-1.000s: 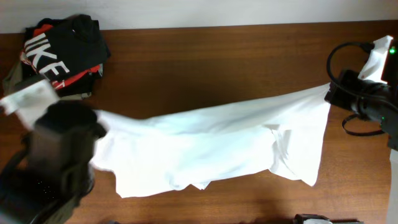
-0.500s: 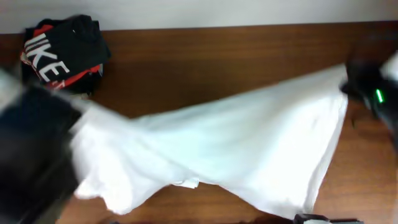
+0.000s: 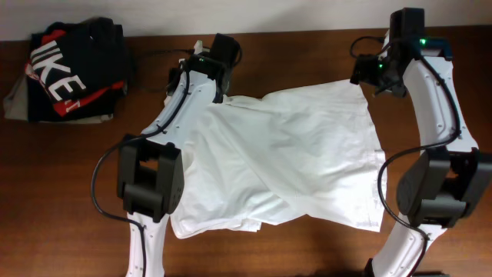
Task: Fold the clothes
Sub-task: 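Lift the T-shirt with both grippers and lay it flat across the table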
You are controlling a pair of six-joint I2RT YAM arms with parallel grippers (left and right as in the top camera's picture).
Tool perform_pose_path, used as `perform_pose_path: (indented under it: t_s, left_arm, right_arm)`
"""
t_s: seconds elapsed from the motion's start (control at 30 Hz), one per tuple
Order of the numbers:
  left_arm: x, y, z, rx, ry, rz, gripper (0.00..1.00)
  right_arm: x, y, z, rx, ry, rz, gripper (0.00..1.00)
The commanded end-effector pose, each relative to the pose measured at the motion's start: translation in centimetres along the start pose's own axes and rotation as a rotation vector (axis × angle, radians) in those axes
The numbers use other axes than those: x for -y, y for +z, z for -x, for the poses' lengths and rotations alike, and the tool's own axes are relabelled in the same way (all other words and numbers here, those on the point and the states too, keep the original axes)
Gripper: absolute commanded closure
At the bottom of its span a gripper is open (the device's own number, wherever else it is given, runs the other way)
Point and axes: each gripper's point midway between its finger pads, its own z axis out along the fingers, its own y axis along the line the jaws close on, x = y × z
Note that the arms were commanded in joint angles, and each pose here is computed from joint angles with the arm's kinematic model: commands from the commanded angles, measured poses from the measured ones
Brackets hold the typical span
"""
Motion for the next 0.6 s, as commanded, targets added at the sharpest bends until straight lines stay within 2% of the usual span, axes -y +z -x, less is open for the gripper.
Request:
perform_pose_path:
  t_s: [0.0, 0.03, 0.07, 0.13, 0.17, 0.23, 0.5, 0.57]
  left_arm:
    - [-0.6, -1.8, -0.6, -0.045, -0.073, -0.084, 0.01]
    - [-0.6, -1.8, -0.9, -0.057, -0.068, -0.086, 0.01]
    - [-0.7, -1.7, -1.1, -0.065, -0.063, -0.083, 0.01]
    - [-0.8, -1.7, -1.5, -0.082, -0.051, -0.079, 0.01]
    - [-0.8, -1.7, -1.7, -0.087, -0.048, -0.078, 0.01]
    - [-0.8, -1.8, -1.8, -0.091, -0.046, -0.077, 0.01]
    - [-0.9, -1.7, -1.9, -0.094, -0.044, -0.076, 0.01]
    - [-0.9, -1.8, -1.9, -0.094, -0.044, -0.076, 0.01]
  right_arm:
    - [0.5, 4.4, -1.5, -0.105, -0.042, -0.003, 0.2]
    - [0.7, 6.0, -2.2, -0.142, -0.039, -0.007, 0.27]
    - [0.9, 7.1, -2.7, -0.167, -0.037, -0.014, 0.28]
    - [2.0, 9.8, -3.7, -0.215, -0.039, -0.058, 0.38]
    - [2.5, 10.4, -3.9, -0.223, -0.041, -0.082, 0.39]
    - [3.1, 11.0, -3.9, -0.222, -0.044, -0.117, 0.48]
    - [5.9, 12.8, -5.2, -0.274, -0.052, -0.234, 0.47]
    - [6.3, 12.8, -5.3, -0.282, -0.035, -0.222, 0.56]
